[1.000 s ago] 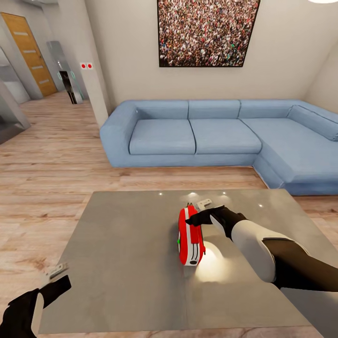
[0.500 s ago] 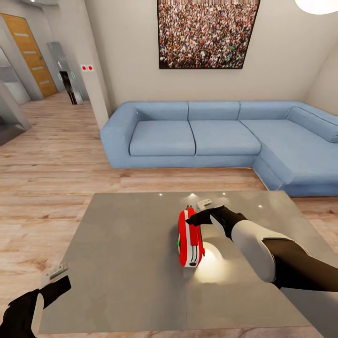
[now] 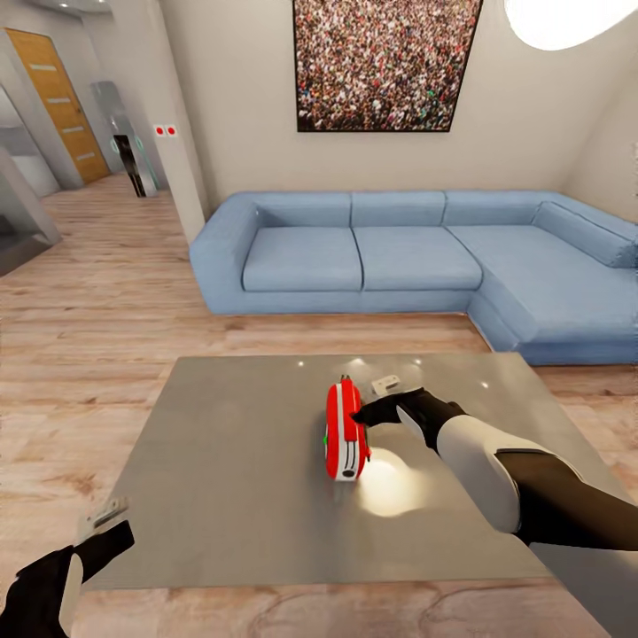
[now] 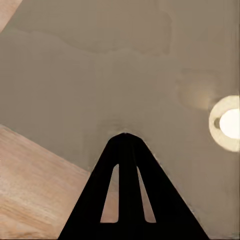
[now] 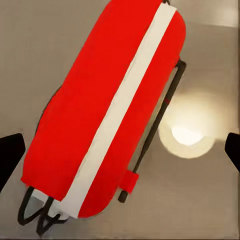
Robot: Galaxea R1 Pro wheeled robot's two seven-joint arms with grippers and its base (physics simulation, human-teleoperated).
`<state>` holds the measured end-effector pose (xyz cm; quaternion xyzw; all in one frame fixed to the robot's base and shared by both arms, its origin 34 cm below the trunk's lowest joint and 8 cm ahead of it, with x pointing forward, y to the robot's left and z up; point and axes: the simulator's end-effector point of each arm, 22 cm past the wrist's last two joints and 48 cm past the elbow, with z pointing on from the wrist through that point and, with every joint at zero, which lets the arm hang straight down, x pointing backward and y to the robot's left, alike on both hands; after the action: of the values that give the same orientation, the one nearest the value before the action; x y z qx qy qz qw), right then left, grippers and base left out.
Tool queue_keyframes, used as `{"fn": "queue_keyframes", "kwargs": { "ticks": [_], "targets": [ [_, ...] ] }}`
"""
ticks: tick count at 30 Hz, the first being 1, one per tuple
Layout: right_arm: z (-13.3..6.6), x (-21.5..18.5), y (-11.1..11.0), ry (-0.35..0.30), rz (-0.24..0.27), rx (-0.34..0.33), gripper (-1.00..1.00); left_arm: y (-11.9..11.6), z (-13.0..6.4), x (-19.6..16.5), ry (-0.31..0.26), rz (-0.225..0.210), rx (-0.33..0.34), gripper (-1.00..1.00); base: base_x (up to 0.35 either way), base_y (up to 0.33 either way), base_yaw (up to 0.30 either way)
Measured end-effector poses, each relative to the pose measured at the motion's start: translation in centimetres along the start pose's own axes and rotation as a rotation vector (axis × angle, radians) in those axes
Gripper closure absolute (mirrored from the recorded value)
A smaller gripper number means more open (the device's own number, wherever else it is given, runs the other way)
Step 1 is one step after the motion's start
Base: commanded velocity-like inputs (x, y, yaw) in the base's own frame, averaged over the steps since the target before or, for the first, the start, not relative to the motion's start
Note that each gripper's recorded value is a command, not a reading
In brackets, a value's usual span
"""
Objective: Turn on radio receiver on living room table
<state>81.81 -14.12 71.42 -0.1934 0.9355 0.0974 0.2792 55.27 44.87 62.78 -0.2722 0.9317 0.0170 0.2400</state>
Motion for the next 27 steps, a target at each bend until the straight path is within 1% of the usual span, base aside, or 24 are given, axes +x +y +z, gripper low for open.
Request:
{"fn": "queue_keyframes", "kwargs": {
  "ticks": [13,14,15,19,23,25,27],
  "targets": [
    [-1.6,-0.7,-0.3,0.005,0.003,0.007,-1.0,-0.3,-1.5,-0.3,0.012,0.004,0.003,1.0,-0.295,-0.16,0.0],
    [-1.7,-0.4,-0.4,0.011,0.006,0.007,-1.0,-0.3,-1.6,-0.3,0.013,0.004,0.003,1.0,-0.295,-0.163,0.0],
    [-1.7,0.9,-0.5,0.036,0.013,0.004,-1.0,-0.4,-1.7,-0.3,0.014,0.004,0.003,1.0,-0.295,-0.163,0.0],
    [-2.0,2.4,-0.2,0.071,0.025,-0.005,-1.0,-0.4,-2.2,-0.4,0.015,0.005,0.003,1.0,-0.295,-0.164,0.0],
    [-2.3,3.5,-0.1,0.091,0.033,-0.008,-1.0,-0.4,-2.7,-0.7,0.015,0.005,0.003,1.0,-0.295,-0.159,0.0],
    [-2.3,5.0,0.2,0.104,0.037,-0.014,-1.0,-0.4,-3.0,-0.8,0.015,0.005,0.002,1.0,-0.297,-0.146,0.0],
    [-1.9,7.2,1.1,0.1,0.036,-0.026,-1.0,-0.4,-3.2,-0.8,0.016,0.005,0.003,1.0,-0.299,-0.14,0.0]
  ]
}}
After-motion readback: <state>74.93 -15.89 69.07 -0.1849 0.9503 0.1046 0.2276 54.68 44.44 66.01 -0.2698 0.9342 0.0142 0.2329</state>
